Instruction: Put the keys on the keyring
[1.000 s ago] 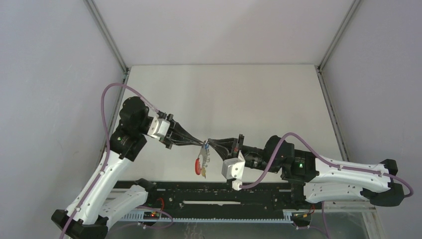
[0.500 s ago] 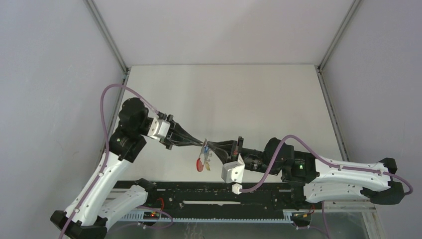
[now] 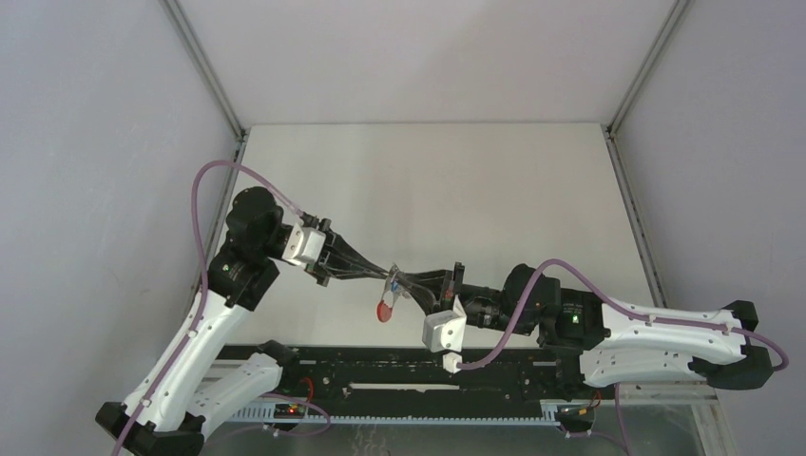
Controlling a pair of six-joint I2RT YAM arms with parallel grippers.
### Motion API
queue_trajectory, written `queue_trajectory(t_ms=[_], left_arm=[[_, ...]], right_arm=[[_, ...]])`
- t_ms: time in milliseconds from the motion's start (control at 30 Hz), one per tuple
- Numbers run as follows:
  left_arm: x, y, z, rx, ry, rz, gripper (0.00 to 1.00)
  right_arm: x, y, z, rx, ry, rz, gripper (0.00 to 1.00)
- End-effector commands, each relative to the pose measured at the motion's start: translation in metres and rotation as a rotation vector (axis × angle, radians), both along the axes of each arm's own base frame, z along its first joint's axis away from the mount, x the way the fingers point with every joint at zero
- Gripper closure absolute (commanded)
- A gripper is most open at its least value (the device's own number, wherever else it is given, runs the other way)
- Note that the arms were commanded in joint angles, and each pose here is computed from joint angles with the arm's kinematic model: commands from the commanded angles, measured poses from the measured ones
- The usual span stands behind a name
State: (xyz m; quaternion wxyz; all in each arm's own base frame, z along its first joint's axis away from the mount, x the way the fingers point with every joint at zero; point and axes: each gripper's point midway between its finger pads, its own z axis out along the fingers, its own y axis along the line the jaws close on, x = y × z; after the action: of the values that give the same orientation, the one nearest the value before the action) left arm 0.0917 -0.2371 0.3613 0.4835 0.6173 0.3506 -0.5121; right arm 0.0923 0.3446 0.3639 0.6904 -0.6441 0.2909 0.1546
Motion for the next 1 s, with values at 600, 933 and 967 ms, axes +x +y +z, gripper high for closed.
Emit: queue_trajectory(t_ms=[600,933,967], left_arm=[[-0.005,0.001,0.023,-0.035,-0.064,-0.003,1.0],[-0.003,0.0,0.021,-0.035,-0.069,-0.001,1.0],[-0.002,0.0,0.02,-0.033,-0.066,-0.001,1.0]], right_arm=[[0.009,-0.008,0.021,0.055,-0.009,-0.038,1.0],[0.015,-0.01,0.022,0.062,0.005,-0.042,1.0],[0.014,-0.009,0.022,0.061,0.005,-0.041,1.0]])
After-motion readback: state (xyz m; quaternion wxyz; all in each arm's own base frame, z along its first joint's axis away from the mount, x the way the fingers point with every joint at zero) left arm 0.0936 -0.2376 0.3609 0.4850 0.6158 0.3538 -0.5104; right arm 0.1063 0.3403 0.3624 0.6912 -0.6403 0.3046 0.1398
